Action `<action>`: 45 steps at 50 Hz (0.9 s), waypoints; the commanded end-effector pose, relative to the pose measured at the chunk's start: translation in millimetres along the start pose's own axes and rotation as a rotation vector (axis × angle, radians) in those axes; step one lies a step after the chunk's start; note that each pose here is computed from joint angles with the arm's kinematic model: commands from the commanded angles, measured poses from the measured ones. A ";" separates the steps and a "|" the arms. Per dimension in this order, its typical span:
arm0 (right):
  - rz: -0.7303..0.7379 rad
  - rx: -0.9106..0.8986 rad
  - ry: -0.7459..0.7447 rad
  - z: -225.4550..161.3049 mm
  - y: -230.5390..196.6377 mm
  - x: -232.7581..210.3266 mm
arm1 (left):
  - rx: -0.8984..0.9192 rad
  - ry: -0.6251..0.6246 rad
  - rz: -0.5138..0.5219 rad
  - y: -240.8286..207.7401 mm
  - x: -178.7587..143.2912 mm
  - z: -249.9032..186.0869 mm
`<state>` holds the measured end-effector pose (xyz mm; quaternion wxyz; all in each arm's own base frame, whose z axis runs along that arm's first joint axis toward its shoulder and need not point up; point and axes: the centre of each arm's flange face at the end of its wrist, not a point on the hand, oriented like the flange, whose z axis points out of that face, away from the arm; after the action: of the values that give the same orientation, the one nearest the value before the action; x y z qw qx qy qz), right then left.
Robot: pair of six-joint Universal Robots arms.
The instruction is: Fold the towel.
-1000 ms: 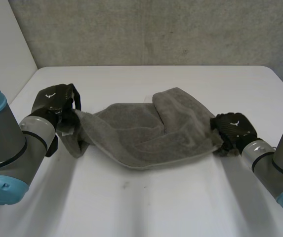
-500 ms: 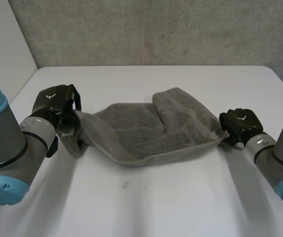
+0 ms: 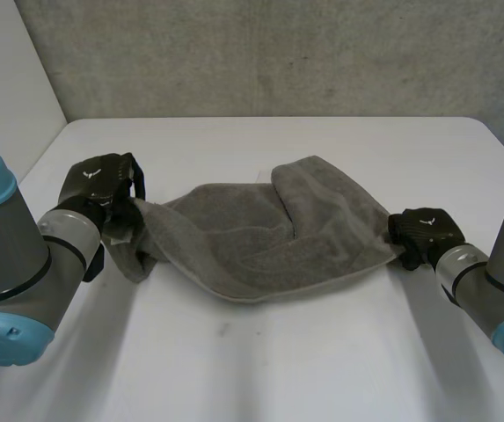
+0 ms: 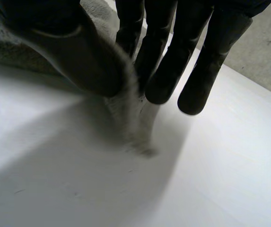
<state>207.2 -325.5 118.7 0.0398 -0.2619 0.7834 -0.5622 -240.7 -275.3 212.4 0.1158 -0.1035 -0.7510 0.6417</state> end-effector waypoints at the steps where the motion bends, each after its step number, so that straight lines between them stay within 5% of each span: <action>1: -0.042 0.095 0.064 -9.0 -30.9 18.7 | -0.002 0.000 0.002 -1.2 0.0 -0.6; 10: -0.190 0.267 0.136 -54.1 -97.6 30.5 | 0.052 0.005 0.013 -22.6 2.1 -9.0; 17: -0.431 0.384 0.240 -144.8 -180.8 40.0 | 0.106 0.000 0.148 -77.1 2.7 -54.5; 25: -0.496 0.249 0.163 -184.3 -208.8 38.0 | 0.134 0.007 0.165 -99.0 5.1 -87.0; 34: -0.592 -0.119 -0.087 -132.8 -153.7 27.5 | -0.011 -0.003 0.183 -73.9 1.2 -68.4; 39: -0.588 -0.128 -0.092 -99.4 -144.2 30.1 | -0.208 0.002 0.255 -27.7 -1.3 -21.6; 45: -0.608 -0.029 0.018 -63.9 -164.7 36.9 | -0.172 0.004 0.275 -33.9 0.5 13.8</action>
<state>199.6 -288.6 295.2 -0.1111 -0.5052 0.7027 -0.4885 -233.4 -259.9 249.9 0.0262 -0.2059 -0.7877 0.5800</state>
